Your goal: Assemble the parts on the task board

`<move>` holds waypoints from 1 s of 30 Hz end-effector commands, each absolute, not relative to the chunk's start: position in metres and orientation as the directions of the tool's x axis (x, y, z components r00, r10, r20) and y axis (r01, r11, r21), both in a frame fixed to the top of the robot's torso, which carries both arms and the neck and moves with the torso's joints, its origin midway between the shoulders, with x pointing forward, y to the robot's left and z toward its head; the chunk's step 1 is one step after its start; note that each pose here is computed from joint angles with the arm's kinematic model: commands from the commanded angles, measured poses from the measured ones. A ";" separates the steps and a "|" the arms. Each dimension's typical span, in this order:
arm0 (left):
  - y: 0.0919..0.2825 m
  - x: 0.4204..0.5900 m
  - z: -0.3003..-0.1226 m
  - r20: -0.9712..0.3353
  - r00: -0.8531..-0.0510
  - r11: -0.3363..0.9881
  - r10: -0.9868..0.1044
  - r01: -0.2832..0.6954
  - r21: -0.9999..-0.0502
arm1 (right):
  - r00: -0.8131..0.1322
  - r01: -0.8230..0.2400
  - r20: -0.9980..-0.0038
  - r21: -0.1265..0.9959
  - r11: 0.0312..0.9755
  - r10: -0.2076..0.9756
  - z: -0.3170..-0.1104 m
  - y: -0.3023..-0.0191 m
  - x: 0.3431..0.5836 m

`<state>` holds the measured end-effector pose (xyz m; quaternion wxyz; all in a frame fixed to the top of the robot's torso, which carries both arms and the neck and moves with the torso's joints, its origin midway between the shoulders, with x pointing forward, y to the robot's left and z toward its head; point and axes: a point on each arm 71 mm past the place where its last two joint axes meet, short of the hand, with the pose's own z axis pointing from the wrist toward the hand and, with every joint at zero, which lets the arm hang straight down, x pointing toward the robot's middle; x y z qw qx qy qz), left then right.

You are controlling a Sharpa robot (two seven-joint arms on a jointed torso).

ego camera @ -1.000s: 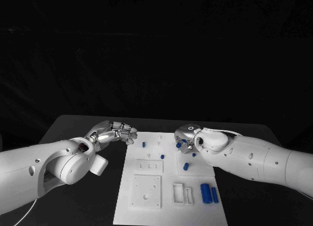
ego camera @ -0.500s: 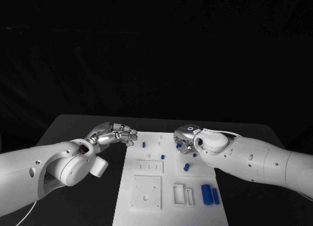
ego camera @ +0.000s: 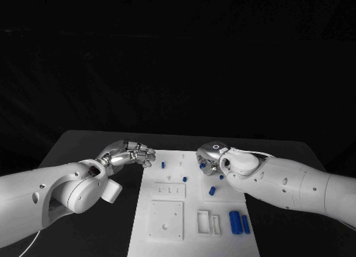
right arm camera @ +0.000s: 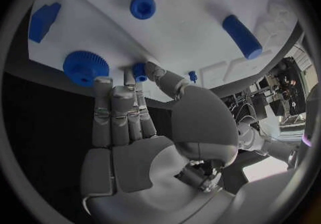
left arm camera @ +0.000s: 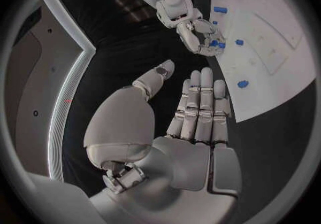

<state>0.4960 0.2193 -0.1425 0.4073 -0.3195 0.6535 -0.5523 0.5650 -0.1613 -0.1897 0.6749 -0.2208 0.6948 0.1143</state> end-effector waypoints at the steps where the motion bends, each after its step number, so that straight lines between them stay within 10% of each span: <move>1: 0.217 0.496 -0.141 -0.177 -0.479 0.180 -0.860 0.040 -0.983 | 0.052 -0.462 -0.988 -0.155 0.873 -0.148 -0.190 -0.159 0.562; 30: 0.213 0.496 -0.141 -0.178 -0.480 0.179 -0.859 0.045 -0.983 | 0.235 -0.436 -0.971 -0.141 0.889 -0.039 -0.159 -0.117 0.569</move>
